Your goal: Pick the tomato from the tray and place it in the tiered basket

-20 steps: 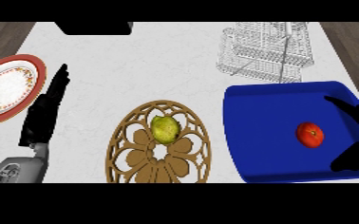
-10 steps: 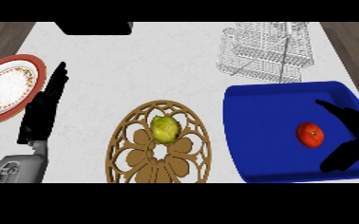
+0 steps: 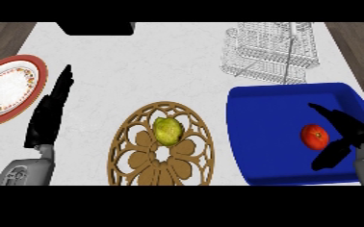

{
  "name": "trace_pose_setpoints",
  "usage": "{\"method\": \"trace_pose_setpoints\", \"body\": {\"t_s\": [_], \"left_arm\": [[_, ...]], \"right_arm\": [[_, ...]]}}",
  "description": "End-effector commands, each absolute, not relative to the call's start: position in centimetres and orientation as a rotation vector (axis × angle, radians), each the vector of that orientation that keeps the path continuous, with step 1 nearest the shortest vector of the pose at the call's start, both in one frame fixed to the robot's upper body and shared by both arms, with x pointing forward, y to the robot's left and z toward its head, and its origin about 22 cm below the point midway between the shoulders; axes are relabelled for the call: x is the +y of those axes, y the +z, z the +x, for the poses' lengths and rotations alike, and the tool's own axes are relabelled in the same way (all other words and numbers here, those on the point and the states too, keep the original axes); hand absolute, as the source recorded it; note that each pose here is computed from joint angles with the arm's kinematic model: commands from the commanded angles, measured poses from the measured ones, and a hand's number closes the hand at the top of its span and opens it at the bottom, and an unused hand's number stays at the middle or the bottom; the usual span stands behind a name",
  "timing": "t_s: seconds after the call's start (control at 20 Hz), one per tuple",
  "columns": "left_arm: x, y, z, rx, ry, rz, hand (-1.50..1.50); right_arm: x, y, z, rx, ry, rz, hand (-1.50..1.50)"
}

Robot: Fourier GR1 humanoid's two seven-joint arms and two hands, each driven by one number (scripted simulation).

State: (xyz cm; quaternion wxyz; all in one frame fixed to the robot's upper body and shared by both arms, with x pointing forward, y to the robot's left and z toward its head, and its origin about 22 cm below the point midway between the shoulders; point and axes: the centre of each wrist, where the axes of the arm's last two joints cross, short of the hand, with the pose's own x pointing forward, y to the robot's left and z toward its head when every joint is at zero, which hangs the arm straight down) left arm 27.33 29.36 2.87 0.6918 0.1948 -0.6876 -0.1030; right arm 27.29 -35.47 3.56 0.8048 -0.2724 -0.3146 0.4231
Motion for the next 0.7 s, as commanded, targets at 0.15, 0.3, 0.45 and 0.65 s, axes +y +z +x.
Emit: {"method": "trace_pose_setpoints", "body": {"t_s": [0.15,0.3,0.45,0.65], "left_arm": [[30.4,3.4,27.4,-1.547,-0.229,0.413,0.00],[28.8,1.0,28.4,-1.525,-0.241,0.443,0.00],[29.6,2.5,27.5,-1.537,-0.237,0.433,0.00],[29.2,4.1,28.1,-1.547,-0.231,0.428,0.00]], "right_arm": [[-34.6,2.7,28.4,-0.662,0.909,-0.545,-1.50],[-35.4,0.7,28.5,-0.665,0.912,-0.530,-1.50],[-34.6,-0.1,28.3,-0.616,0.936,-0.472,1.50],[-34.5,0.5,27.9,-0.651,1.186,-0.479,1.50]]}}
